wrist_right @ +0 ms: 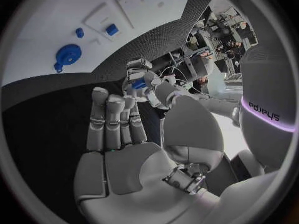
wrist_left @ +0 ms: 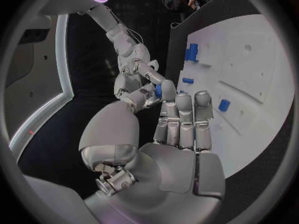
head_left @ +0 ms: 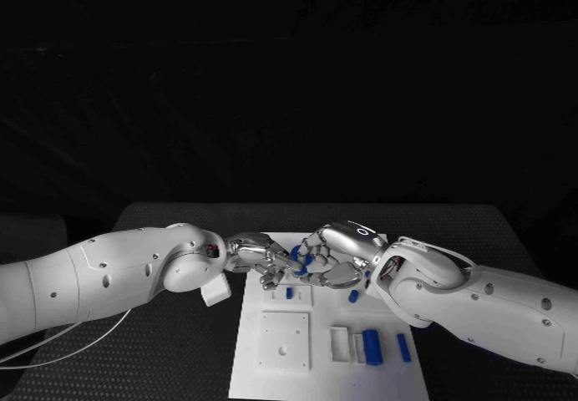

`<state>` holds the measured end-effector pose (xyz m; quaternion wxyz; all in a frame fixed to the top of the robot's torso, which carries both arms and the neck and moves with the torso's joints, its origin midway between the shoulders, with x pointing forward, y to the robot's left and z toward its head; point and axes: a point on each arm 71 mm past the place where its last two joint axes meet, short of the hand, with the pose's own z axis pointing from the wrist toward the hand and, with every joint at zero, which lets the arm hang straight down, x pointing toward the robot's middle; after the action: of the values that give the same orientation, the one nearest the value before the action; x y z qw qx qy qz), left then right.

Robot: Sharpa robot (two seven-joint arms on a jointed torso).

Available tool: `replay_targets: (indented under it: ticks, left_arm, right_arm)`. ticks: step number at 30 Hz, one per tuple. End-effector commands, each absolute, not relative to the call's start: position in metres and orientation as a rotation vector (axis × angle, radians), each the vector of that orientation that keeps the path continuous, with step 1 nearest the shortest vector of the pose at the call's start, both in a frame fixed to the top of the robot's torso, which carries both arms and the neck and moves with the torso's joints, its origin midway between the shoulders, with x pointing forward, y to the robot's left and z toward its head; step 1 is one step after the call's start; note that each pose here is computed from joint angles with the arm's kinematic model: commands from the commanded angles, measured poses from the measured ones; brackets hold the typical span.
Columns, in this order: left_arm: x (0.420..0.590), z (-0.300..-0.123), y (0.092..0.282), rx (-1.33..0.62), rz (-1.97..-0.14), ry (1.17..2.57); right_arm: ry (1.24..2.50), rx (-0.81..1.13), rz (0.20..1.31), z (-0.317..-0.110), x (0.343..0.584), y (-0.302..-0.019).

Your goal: Assemble the parts on the task board

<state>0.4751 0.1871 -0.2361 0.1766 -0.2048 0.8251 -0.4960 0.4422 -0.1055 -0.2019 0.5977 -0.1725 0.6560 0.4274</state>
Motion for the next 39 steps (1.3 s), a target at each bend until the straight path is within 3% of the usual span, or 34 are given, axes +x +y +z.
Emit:
replay_targets:
  ticks: [1, 39]
  left_arm:
    - [0.4757, -0.2348, 0.1866, -0.595, -1.409, 2.328]
    - [0.4774, -0.2357, 0.1857, -0.630, -1.371, 2.314]
  right_arm:
    - [1.511, -0.401, 0.971, -0.2018, 0.4420, -0.1058]
    - [1.513, -0.379, 0.920, -0.2014, 0.4418, -0.1047]
